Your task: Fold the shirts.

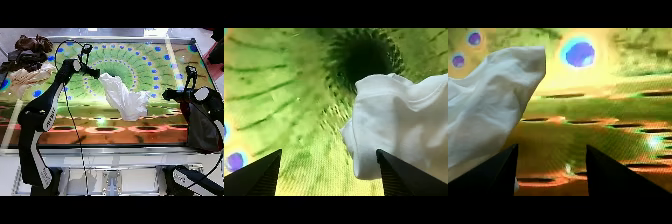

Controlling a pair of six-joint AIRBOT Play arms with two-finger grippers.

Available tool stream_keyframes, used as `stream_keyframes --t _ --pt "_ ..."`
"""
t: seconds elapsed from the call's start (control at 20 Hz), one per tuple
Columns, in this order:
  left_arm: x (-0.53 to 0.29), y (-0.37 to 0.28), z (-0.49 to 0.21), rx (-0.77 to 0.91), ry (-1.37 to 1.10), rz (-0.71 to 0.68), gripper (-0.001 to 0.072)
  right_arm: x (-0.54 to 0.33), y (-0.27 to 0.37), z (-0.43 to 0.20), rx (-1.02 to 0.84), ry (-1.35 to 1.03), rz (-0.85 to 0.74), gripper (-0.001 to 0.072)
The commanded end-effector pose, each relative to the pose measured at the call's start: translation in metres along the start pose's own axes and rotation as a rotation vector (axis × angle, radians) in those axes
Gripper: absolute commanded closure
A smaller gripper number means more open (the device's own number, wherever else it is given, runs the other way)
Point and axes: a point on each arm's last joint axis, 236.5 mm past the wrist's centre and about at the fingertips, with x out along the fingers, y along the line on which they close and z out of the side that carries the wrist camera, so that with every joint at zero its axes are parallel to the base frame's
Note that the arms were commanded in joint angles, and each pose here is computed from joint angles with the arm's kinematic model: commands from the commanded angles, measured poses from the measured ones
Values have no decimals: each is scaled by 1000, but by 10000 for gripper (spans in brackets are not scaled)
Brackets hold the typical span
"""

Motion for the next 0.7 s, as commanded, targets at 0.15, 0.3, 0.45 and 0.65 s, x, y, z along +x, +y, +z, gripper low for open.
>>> stream_keyframes --t 0.15,0.3,0.45,0.65 --pt "8 -30 -12 69 41 -143 103 0 0 0 2 -2 1 210" --pt "7 -41 -10 50 30 -191 116 0 0 0 2 -1 2 210" --pt "12 -55 -10 -15 21 -259 276 0 3 0 11 -1 11 210" --pt "4 -73 4 -103 -10 -339 687 3 20 -37 49 152 82 210"
